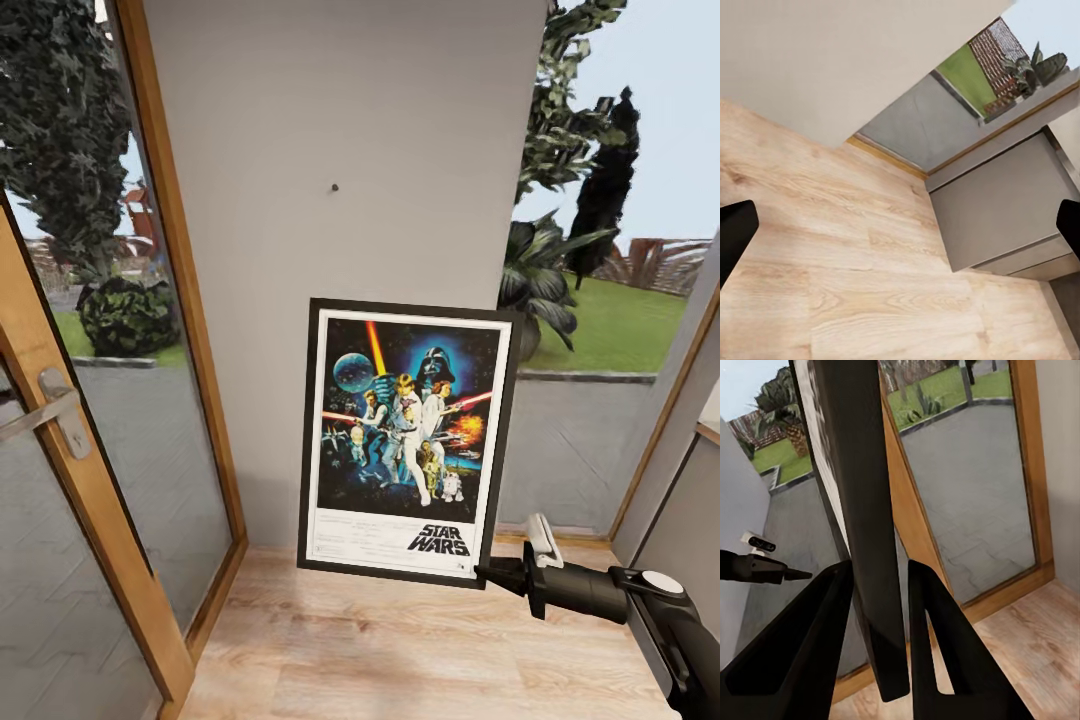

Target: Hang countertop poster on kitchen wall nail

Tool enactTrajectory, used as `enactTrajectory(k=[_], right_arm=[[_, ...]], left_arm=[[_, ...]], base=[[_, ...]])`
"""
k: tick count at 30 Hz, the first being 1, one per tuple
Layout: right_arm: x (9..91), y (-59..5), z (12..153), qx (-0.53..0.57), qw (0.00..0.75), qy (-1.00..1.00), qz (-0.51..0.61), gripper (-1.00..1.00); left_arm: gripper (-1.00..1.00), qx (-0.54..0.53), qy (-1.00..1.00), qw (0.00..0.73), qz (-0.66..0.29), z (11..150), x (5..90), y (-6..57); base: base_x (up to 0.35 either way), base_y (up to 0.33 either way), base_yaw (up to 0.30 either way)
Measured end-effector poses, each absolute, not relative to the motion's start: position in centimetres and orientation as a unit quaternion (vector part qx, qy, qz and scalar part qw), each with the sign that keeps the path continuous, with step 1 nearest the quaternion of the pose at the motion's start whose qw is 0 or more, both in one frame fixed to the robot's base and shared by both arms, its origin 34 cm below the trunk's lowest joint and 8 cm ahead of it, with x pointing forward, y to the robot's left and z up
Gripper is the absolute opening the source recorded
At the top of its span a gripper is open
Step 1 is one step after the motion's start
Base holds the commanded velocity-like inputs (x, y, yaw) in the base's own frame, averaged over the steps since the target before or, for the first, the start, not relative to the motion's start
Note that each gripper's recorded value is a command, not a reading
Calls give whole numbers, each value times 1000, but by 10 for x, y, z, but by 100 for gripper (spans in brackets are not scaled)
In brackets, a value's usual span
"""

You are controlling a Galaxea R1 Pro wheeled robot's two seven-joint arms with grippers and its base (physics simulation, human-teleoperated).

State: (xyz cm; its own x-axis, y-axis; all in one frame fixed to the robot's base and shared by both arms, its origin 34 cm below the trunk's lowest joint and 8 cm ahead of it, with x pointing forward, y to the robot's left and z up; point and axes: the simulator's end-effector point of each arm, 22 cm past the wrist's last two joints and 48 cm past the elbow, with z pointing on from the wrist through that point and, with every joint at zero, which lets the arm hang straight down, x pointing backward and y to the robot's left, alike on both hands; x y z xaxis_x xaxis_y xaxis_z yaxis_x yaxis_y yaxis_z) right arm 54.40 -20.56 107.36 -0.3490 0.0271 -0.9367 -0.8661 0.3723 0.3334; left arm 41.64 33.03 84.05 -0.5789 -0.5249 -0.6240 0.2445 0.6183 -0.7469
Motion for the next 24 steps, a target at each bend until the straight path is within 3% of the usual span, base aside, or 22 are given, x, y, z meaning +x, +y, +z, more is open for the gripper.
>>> enactTrajectory(k=[8, 24], right_arm=[[544, -204, 1076, -313, 479, 674, 467, -100], [609, -154, 1239, -349, 524, 612, 479, -100]], left_arm=[[100, -94, 778, 448, -430, 838, 417, 323], [100, -109, 790, 445, -408, 827, 420, 327]], base=[[1, 2, 0], [0, 0, 0]])
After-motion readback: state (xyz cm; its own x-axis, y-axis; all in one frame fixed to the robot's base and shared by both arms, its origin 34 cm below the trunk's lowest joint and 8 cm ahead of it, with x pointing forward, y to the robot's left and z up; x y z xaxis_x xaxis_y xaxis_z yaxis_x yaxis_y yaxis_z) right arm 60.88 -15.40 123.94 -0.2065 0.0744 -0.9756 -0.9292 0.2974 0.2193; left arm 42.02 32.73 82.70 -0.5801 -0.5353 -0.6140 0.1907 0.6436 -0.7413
